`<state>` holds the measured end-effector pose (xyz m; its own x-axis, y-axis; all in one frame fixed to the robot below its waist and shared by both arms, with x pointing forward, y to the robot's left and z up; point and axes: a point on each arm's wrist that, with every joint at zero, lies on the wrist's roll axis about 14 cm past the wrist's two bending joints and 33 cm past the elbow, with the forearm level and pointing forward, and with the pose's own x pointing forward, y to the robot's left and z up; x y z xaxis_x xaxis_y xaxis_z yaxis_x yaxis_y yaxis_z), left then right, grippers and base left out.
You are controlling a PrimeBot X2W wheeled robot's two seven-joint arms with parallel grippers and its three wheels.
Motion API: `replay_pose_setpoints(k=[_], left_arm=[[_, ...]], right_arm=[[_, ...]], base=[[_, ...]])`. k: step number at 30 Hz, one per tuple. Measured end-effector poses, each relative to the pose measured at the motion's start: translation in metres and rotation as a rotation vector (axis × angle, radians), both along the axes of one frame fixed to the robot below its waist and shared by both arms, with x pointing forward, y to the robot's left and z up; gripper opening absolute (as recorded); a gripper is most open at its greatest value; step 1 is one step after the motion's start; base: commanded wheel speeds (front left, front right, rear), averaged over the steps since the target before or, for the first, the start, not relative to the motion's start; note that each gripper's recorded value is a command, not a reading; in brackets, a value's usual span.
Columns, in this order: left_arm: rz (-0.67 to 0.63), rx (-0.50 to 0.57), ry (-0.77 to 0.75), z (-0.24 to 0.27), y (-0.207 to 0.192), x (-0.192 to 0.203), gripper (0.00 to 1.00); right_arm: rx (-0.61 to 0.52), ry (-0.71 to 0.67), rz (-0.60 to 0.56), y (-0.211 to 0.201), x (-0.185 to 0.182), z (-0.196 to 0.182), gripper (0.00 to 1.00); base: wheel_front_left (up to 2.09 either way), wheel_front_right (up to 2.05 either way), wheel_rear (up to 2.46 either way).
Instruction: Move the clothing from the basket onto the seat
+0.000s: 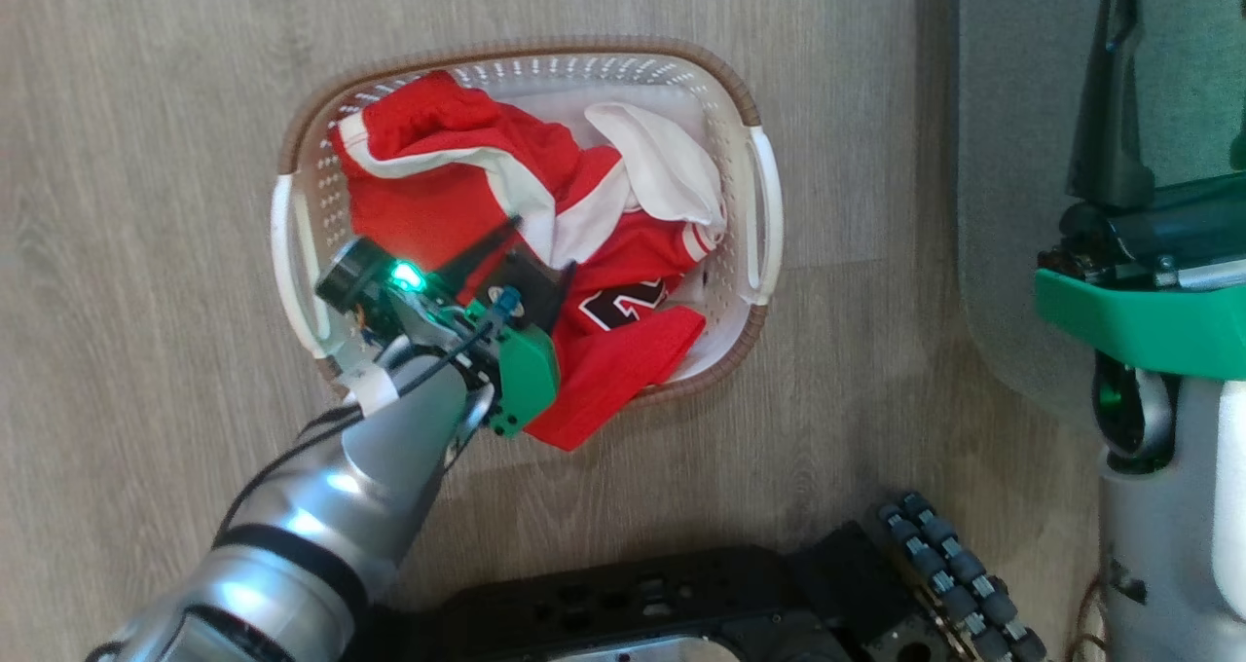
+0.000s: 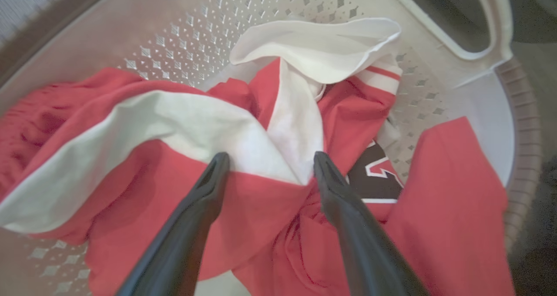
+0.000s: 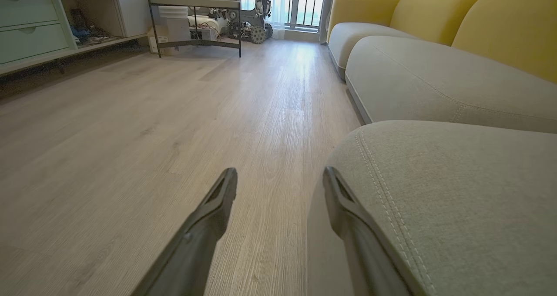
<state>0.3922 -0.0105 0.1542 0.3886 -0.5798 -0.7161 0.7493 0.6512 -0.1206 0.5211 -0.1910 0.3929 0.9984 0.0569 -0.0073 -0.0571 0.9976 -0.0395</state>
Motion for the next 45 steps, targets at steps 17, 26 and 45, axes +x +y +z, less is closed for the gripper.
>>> replay_pose_setpoints(k=[17, 26, 45], left_arm=[[0.044, 0.059, 0.009, -0.014, 0.005, 0.010, 0.00], [0.096, 0.033, -0.036, 0.009, 0.004, 0.026, 0.00], [0.293, -0.175, -0.371, 0.185, 0.009, 0.072, 0.00]], right_arm=[[0.007, 0.003, 0.002, -0.001, 0.001, -0.002, 1.00], [0.016, -0.009, 0.005, 0.001, -0.001, 0.010, 1.00], [0.082, 0.015, 0.013, 0.013, -0.060, 0.057, 1.00]], base=[[0.00, 0.00, 0.00], [0.00, 0.00, 0.00], [0.00, 0.00, 0.00]])
